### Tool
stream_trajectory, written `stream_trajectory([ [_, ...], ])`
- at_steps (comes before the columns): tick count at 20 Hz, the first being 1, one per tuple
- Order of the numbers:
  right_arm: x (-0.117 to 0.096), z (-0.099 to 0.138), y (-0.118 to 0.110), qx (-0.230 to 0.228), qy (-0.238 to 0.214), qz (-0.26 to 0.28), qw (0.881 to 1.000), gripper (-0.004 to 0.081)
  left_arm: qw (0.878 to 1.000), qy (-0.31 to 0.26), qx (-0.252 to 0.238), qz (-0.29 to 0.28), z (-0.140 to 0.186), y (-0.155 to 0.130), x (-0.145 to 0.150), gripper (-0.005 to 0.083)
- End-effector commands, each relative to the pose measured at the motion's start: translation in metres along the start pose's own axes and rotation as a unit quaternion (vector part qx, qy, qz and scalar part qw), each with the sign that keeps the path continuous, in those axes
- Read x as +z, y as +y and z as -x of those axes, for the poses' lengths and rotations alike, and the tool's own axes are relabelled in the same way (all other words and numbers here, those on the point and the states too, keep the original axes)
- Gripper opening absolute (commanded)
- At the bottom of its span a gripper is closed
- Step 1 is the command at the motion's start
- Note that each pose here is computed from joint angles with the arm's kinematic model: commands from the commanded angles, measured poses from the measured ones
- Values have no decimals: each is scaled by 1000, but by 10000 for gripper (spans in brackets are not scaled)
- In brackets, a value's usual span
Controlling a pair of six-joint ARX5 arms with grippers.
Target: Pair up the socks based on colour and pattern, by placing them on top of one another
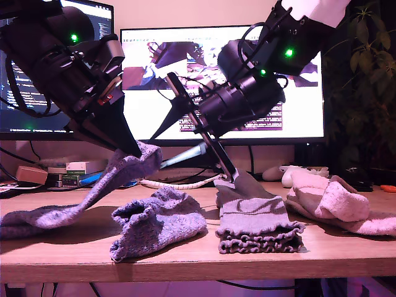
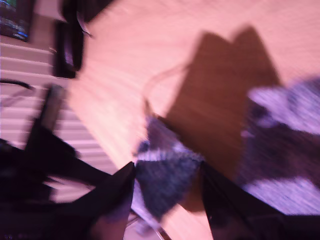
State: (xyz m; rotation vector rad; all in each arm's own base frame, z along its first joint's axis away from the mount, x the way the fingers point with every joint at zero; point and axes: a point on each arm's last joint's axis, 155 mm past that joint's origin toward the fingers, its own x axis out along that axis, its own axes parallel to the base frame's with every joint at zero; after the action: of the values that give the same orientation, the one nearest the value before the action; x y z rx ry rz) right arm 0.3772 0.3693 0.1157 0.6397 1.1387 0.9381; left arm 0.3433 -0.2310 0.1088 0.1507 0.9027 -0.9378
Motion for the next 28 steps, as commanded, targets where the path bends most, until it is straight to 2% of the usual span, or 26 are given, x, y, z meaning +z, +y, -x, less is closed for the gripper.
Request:
stream_trajectory([
  [1,-5,-3,9,12,8,6,1000,347,1000,-7,-2,-6,4,-5,2,-24],
  [3,-7,-6,12,14,11,7,1000,225,1000,-7,-2,-5,4,-5,2,-24],
  [5,-7,-7,16,16,11,12,1000,13,1000,-6,-2,0,4,-5,2,-23],
  [6,-7,-7,18,17,10,15,1000,-8,1000,-6,0,2,4,-4,2,8],
  [9,-4,-6,23,20,12,17,1000,-11,1000,2,-2,15,6,-5,-2,221],
  [11,-5,-2,27,26,27,21,999,-11,1000,7,-6,21,11,-8,-5,241],
  [14,-9,4,27,17,44,37,998,-11,999,17,-4,29,24,-11,-12,227],
  [18,-22,15,30,-3,80,54,995,-11,999,18,26,33,45,0,-16,2],
  [19,-23,19,34,-5,86,67,994,-11,999,17,32,38,48,5,-16,-25],
  [25,-18,52,80,-8,106,114,988,-11,998,6,46,49,54,20,-15,-23],
  [28,-25,68,106,6,130,138,982,-11,998,0,48,47,54,21,-13,-23],
])
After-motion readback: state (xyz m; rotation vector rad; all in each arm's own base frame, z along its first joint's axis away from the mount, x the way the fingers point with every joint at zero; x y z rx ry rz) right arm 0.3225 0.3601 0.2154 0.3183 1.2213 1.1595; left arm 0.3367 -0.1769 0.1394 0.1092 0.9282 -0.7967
